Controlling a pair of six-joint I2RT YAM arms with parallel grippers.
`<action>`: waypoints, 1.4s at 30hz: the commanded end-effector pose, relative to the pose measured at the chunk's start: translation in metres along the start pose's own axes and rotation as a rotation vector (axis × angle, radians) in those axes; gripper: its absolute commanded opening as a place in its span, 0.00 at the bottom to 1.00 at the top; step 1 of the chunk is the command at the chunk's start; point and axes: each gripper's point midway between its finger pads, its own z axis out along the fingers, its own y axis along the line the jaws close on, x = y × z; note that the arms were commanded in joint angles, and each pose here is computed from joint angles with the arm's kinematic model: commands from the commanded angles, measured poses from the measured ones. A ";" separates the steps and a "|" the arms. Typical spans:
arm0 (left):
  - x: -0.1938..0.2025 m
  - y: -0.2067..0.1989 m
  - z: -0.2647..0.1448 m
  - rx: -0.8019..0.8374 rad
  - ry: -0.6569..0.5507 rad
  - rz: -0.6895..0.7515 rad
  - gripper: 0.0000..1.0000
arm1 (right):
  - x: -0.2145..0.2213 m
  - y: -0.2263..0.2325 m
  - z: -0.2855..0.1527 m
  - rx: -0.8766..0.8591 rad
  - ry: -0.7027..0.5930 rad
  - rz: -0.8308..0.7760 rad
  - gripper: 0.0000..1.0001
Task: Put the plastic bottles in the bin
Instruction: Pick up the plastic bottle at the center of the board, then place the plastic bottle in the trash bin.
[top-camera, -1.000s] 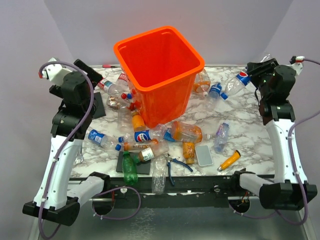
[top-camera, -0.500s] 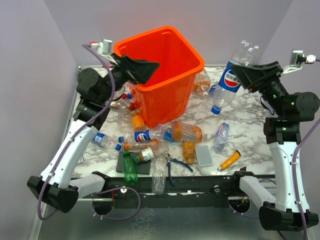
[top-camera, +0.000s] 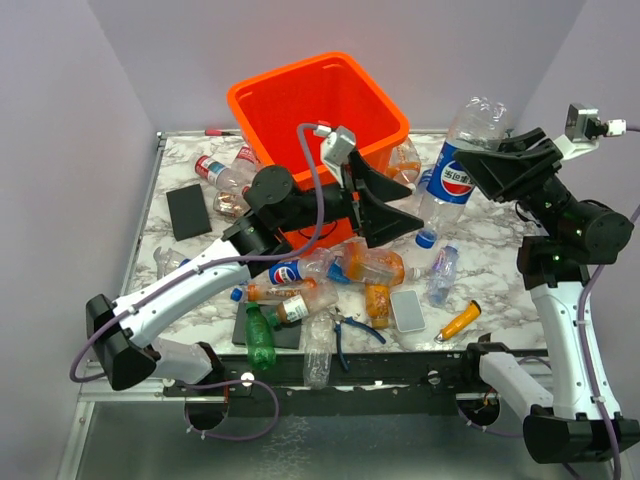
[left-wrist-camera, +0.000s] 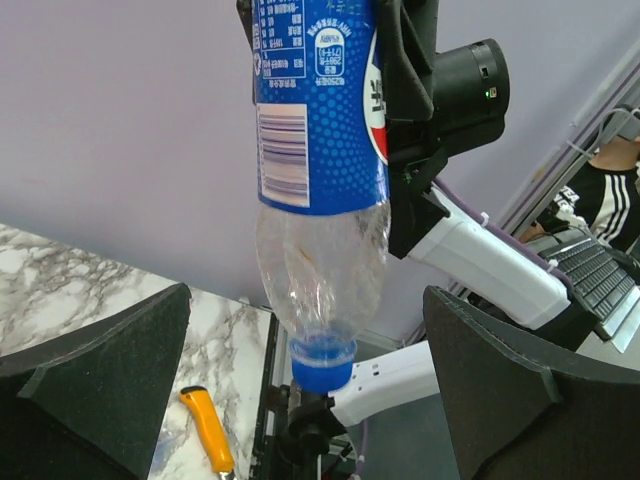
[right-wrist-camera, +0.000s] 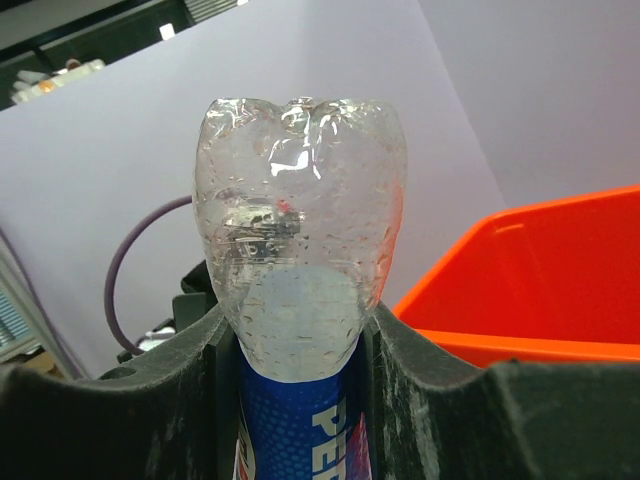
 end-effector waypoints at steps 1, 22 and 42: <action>-0.002 -0.015 0.023 0.072 -0.009 0.064 0.99 | 0.001 0.014 0.003 -0.087 -0.018 0.047 0.33; 0.000 -0.015 0.039 0.039 -0.022 0.081 0.36 | 0.007 0.021 0.008 -0.025 0.080 0.028 0.99; -0.182 0.090 -0.112 -0.952 -0.387 0.444 0.33 | 0.022 -0.012 -0.041 0.339 0.019 -0.080 1.00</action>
